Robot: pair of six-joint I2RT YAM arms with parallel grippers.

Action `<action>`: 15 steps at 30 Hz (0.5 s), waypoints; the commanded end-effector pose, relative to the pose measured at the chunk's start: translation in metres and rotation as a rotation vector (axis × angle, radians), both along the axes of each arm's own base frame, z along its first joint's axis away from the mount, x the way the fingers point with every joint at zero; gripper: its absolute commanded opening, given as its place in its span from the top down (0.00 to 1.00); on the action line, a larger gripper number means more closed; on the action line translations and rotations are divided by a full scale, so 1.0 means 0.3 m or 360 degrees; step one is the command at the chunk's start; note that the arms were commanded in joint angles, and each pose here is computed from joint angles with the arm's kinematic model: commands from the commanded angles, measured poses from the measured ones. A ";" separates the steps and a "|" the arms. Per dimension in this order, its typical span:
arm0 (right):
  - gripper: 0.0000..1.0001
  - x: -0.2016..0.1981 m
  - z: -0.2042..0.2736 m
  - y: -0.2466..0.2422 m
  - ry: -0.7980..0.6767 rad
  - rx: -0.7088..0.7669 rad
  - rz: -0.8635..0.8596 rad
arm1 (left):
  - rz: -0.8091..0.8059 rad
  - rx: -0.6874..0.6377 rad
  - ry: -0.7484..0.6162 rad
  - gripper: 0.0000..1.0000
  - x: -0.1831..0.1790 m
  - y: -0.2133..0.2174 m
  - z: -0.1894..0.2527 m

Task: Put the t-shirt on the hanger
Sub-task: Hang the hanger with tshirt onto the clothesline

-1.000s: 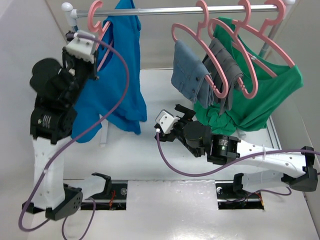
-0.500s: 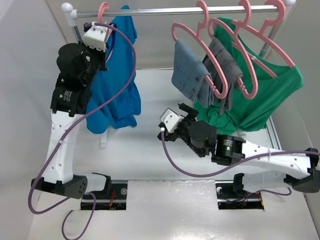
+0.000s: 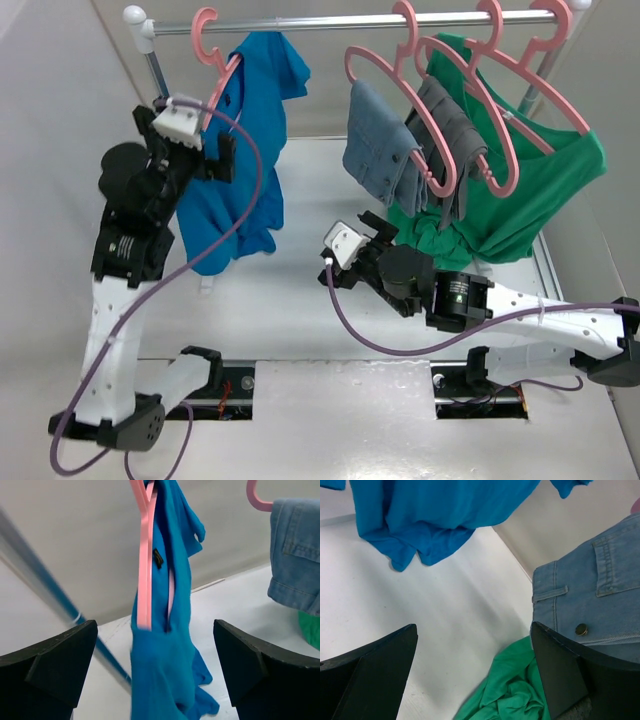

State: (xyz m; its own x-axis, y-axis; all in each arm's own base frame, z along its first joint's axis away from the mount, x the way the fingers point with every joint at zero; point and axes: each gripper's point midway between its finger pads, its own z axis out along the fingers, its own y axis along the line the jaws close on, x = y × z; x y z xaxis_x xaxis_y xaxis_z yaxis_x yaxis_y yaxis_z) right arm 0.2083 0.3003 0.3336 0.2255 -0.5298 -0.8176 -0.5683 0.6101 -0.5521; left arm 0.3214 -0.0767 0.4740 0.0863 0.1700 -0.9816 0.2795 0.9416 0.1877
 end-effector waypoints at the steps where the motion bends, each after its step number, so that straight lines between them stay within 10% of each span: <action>1: 0.00 -0.013 0.032 0.000 0.0060 0.0109 -0.0010 | 0.0031 -0.0065 -0.0340 0.00 -0.167 0.050 0.165; 6: 0.00 -0.023 -0.044 0.011 0.0155 0.0142 -0.0017 | 0.0032 -0.0029 -0.0522 0.00 -0.373 0.095 0.068; 9: 0.00 -0.037 -0.088 0.024 0.0233 0.0177 -0.0003 | -0.0382 0.0588 -0.0755 0.00 -0.549 -0.018 -0.128; 15: 0.00 -0.051 -0.190 0.013 0.0405 0.0288 -0.0092 | -0.0706 0.0848 -0.0451 0.00 -0.656 -0.063 -0.491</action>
